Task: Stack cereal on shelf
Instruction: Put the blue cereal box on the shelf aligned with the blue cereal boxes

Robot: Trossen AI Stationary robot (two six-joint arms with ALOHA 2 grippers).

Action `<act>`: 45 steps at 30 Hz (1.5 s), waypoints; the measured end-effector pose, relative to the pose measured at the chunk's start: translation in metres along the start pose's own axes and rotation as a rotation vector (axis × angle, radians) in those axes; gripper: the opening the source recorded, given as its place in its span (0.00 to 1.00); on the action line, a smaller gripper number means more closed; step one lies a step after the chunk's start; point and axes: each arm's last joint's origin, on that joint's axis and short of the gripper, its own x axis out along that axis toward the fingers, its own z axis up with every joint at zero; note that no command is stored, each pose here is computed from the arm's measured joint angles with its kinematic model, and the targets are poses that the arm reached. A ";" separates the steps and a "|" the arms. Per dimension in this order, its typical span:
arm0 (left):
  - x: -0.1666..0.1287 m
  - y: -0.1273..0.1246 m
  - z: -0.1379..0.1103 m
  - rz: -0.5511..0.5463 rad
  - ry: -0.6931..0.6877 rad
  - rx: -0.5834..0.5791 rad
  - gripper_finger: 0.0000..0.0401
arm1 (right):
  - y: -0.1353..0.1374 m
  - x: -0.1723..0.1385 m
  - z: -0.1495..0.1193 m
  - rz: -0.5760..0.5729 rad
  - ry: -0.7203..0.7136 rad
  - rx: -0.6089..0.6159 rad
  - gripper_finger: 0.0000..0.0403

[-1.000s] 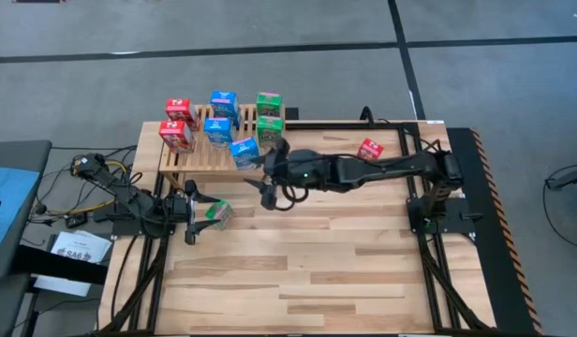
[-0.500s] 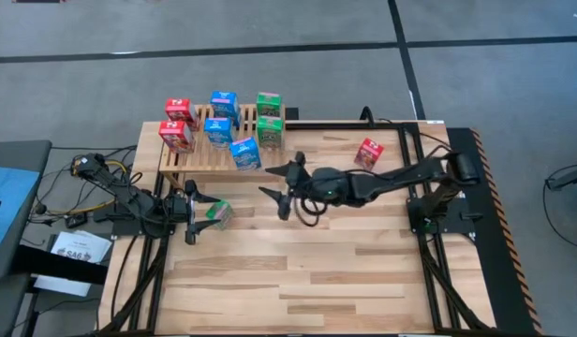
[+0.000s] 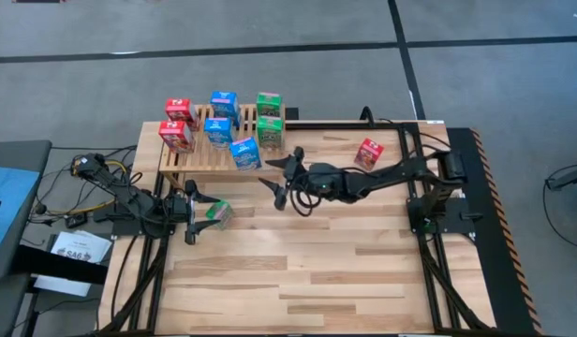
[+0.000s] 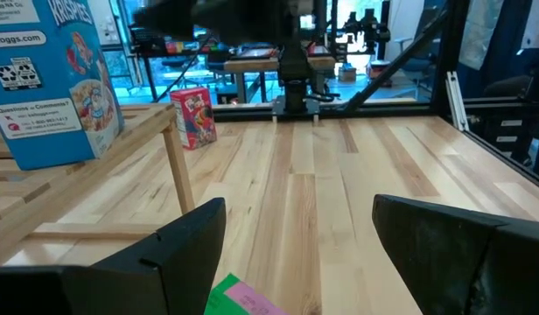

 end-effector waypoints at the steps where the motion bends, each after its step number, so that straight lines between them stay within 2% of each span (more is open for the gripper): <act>1: 0.000 0.000 0.000 0.000 -0.001 0.000 0.70 | -0.002 0.001 -0.002 -0.005 0.008 -0.003 0.71; 9: 0.000 0.000 0.000 0.001 0.000 0.000 0.70 | -0.020 0.006 -0.002 -0.049 0.008 0.000 0.71; 14: 0.000 0.000 0.000 0.002 0.000 0.000 0.70 | -0.028 0.009 -0.003 -0.030 0.009 0.004 0.71; 23: 0.000 0.000 0.000 0.004 0.000 0.000 0.70 | -0.027 0.017 -0.018 -0.052 0.018 0.018 0.71; 27: 0.000 0.000 0.000 0.004 0.000 -0.001 0.70 | -0.029 0.022 -0.008 -0.059 -0.030 0.035 0.71; 40: 0.000 0.000 0.000 0.003 0.000 0.000 0.70 | -0.023 0.043 -0.024 -0.055 0.029 0.049 0.71; 45: 0.000 0.000 0.000 0.003 0.000 0.000 0.70 | -0.021 0.044 -0.017 -0.049 0.025 0.084 0.71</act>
